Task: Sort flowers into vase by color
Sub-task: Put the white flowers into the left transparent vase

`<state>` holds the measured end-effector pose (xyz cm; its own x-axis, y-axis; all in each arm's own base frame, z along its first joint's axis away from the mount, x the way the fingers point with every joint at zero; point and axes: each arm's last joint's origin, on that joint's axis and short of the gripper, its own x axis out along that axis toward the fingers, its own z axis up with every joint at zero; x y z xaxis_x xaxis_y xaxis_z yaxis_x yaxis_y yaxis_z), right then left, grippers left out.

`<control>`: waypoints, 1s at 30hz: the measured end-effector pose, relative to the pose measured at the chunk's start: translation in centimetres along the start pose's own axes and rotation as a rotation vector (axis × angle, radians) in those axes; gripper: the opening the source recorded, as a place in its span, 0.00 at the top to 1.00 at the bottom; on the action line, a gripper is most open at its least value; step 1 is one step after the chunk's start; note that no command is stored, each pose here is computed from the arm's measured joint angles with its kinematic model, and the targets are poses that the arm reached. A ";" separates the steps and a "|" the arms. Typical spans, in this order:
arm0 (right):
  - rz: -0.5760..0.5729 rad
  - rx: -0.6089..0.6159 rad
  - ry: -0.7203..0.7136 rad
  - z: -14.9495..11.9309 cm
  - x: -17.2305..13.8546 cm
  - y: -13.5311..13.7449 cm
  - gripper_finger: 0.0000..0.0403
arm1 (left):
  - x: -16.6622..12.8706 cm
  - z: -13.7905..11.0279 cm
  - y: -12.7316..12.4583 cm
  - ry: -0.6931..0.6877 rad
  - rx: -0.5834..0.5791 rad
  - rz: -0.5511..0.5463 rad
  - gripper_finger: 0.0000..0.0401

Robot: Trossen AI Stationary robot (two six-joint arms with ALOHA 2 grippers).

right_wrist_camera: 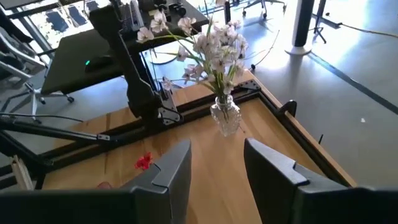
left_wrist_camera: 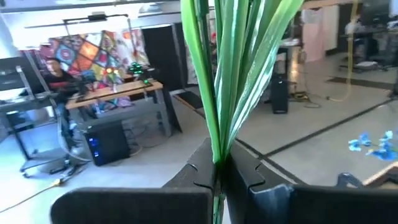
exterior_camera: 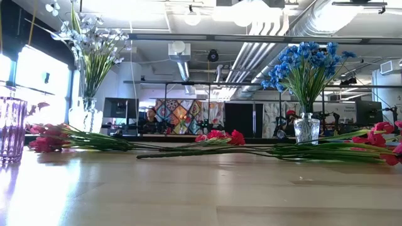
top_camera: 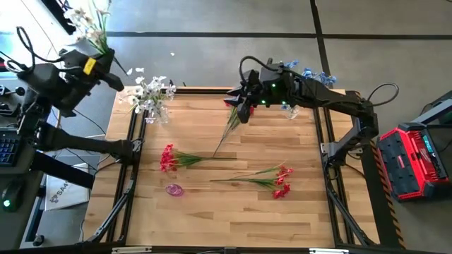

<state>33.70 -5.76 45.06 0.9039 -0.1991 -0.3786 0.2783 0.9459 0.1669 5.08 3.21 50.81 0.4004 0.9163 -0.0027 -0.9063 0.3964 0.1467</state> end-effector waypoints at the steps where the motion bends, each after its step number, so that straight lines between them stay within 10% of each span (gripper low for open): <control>1: 0.002 0.001 -0.009 0.1 0.0 0.0 0.66 | 0.2 -0.2 -0.3 0.002 0.000 0.010 1.00; 10: 0.074 0.007 -0.004 0.1 -0.2 0.3 0.66 | 4.1 -3.1 -3.3 -0.014 0.039 0.100 1.00; 30: 0.115 -0.038 0.161 -1.7 -0.5 1.9 0.66 | 12.4 -9.5 -0.7 0.141 -0.139 0.007 1.00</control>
<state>33.28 -3.39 43.99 0.8648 -0.0486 -0.4998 0.1611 0.9695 0.1845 9.41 14.83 41.26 0.3801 0.9140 -0.1419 -0.9228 0.3852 0.0096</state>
